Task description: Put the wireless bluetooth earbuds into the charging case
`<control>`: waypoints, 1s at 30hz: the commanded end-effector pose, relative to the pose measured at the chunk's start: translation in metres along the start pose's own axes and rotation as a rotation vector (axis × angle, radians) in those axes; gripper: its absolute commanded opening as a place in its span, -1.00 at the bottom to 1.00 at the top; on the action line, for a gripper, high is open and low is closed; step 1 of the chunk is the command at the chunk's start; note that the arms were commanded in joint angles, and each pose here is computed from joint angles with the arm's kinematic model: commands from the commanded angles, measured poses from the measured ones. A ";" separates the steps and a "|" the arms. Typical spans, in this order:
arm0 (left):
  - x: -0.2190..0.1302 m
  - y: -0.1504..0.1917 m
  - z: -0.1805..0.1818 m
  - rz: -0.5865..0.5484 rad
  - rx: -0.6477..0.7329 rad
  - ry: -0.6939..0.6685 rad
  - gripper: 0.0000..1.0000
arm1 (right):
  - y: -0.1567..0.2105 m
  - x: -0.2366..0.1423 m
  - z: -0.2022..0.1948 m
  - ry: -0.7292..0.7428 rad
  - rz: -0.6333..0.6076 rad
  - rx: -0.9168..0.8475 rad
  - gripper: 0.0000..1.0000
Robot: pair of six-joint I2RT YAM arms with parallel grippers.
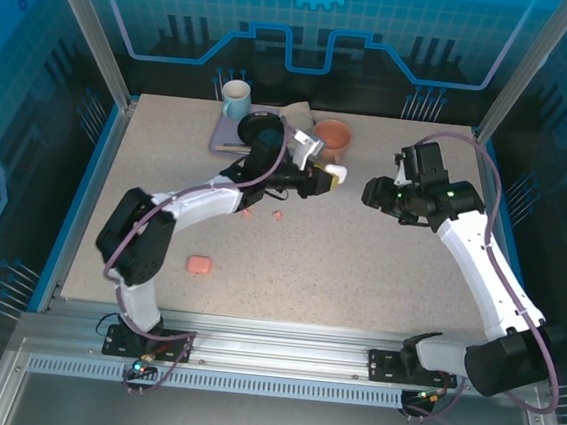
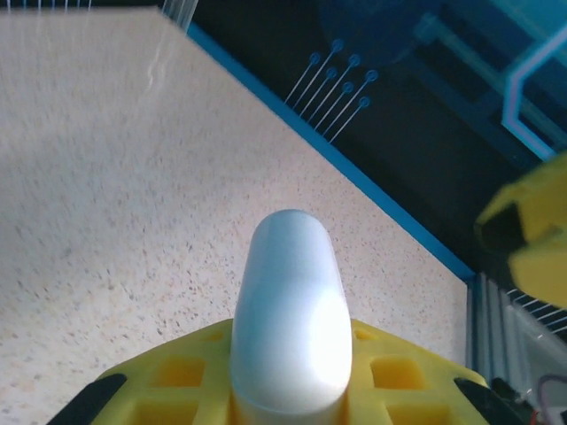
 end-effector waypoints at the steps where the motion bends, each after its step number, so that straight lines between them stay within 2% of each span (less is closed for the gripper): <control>1: 0.036 0.023 0.026 0.201 -0.363 -0.018 -1.00 | -0.003 0.009 -0.008 0.004 -0.011 0.067 0.08; 3: 0.062 0.032 0.036 0.283 -0.453 -0.008 -1.00 | -0.001 0.016 -0.013 0.018 0.002 0.083 0.09; 7: 0.097 0.046 0.052 0.373 -0.554 -0.038 -1.00 | 0.005 0.028 -0.020 0.037 0.026 0.104 0.09; 12: 0.118 0.051 0.072 0.424 -0.664 -0.111 -1.00 | 0.011 0.037 -0.025 0.049 0.046 0.118 0.10; 16: 0.127 0.059 0.088 0.452 -0.759 -0.165 -0.89 | 0.013 0.040 -0.026 0.053 0.056 0.124 0.12; 20: 0.129 0.069 0.101 0.464 -0.826 -0.215 -0.62 | 0.015 0.036 -0.027 0.058 0.056 0.123 0.17; 24: 0.125 0.067 0.104 0.462 -0.821 -0.242 -0.31 | 0.017 0.027 -0.028 0.066 0.047 0.114 0.26; 30: 0.110 0.051 0.104 0.451 -0.789 -0.290 0.59 | 0.022 0.014 -0.030 0.066 0.034 0.106 0.47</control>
Point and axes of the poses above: each hand's point on the last joint's axis, 136 mm out from that joint toward the fingers, its own x axis out along the fingers, its own z axis along the line the jaws close on, y = z × x, the point moved 7 cm from there along -x, back along the fingers, and after that the axes turned 3 degrees about -x, right-handed, at the moved point
